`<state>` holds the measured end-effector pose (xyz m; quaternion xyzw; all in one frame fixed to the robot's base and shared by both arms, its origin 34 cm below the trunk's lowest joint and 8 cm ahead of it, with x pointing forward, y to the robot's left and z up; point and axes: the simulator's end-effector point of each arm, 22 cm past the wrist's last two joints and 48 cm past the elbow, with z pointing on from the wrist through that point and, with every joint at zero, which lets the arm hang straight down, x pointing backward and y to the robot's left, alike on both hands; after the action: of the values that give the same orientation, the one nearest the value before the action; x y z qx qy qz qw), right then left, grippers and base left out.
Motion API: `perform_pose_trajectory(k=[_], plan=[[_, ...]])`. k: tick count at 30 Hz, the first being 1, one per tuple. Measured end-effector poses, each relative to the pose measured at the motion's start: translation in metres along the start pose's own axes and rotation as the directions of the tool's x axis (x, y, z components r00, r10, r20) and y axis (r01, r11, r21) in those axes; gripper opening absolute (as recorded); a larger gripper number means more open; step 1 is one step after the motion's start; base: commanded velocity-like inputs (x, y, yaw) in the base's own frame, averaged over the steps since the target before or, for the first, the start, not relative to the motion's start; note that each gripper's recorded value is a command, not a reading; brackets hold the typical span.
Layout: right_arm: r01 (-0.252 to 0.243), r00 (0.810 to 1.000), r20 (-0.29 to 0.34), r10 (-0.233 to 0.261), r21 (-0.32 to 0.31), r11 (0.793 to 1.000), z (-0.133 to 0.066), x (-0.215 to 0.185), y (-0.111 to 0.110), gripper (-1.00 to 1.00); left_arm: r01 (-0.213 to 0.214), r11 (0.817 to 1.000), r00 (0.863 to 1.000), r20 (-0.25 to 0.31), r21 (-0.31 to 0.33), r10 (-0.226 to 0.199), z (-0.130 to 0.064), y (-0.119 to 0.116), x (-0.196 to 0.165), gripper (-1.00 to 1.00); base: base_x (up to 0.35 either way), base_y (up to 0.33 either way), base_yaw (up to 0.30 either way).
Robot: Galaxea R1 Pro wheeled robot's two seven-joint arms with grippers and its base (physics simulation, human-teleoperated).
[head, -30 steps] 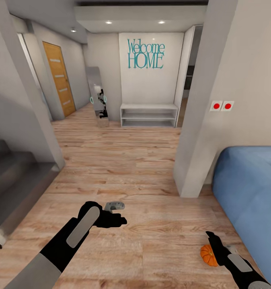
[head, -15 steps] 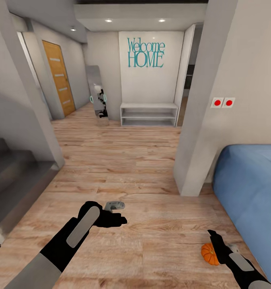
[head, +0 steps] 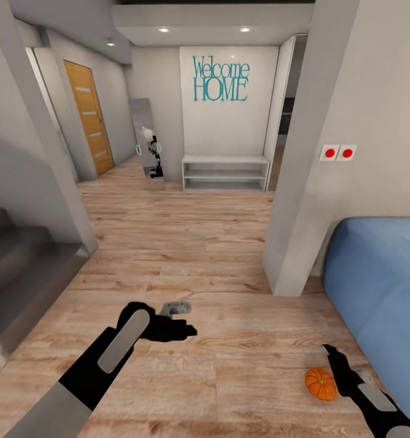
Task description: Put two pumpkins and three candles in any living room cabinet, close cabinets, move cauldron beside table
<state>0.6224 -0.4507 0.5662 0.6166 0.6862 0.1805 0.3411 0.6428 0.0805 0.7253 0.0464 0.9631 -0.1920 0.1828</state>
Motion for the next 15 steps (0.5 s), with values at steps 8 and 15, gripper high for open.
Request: perform_pose_trajectory(k=[8,15], plan=[[-0.025,1.0,0.012,0.025,-0.026,0.999,-0.0006,-0.0049,0.0045,1.0,-0.012,1.0,1.0,0.022,0.014,0.012,-0.006,-0.0072,-0.0066,1.0,0.0,0.0,0.0],[-0.025,1.0,0.012,0.025,-0.026,0.999,-0.0006,-0.0049,0.0045,1.0,-0.012,1.0,1.0,0.022,0.014,0.012,-0.006,-0.0072,-0.0066,1.0,0.0,0.0,0.0]])
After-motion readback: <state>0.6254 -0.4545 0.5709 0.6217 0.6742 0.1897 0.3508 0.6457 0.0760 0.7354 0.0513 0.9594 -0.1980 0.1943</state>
